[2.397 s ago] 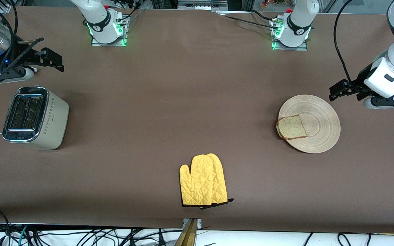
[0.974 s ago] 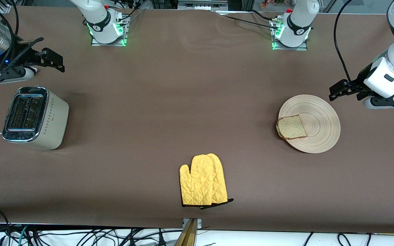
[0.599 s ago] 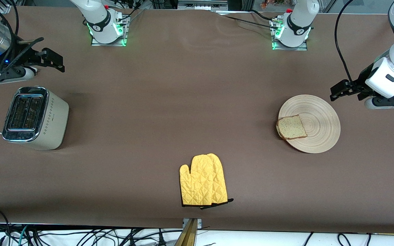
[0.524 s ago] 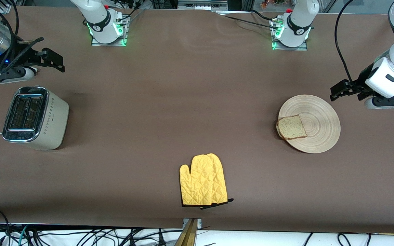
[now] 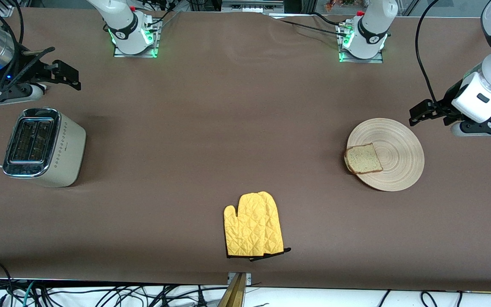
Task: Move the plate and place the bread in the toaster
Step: 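Reach the left gripper to the wooden plate rim and grip it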
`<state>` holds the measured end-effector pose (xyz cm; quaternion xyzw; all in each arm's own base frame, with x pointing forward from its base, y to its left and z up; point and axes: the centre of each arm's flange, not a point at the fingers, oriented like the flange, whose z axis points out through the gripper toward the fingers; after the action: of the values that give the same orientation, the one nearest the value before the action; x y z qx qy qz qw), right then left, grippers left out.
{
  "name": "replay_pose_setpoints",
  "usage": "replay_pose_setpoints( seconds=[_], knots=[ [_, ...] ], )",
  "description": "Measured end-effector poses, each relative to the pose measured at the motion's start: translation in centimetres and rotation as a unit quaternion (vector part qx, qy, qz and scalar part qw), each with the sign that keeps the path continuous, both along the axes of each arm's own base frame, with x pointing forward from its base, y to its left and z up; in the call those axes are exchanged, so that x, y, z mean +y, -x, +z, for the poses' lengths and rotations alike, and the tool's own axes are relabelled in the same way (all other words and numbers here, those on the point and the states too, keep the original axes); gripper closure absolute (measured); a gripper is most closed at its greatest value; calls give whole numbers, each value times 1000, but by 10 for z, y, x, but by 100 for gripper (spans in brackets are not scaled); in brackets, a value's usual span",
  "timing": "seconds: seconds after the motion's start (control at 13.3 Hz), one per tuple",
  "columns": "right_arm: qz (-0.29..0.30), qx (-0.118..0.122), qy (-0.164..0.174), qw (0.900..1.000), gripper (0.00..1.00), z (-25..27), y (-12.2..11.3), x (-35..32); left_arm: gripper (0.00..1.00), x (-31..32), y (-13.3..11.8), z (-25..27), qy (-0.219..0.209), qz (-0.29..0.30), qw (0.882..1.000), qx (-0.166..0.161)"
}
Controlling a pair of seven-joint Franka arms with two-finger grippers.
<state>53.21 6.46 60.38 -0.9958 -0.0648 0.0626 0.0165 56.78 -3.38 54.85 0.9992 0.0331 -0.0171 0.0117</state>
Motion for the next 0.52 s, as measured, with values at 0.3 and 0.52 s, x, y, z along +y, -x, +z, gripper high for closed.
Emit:
replay_pose_setpoints(
  seconds=[0.3, 0.52],
  knots=[
    [0, 0, 0, 1000, 0, 0, 0, 0, 0, 39, -12, -31, 48, -14, 998, 23],
    [0, 1, 0, 1000, 0, -1, 0, 0, 0, 110, -19, -72, 106, -14, 993, 41]
  ],
)
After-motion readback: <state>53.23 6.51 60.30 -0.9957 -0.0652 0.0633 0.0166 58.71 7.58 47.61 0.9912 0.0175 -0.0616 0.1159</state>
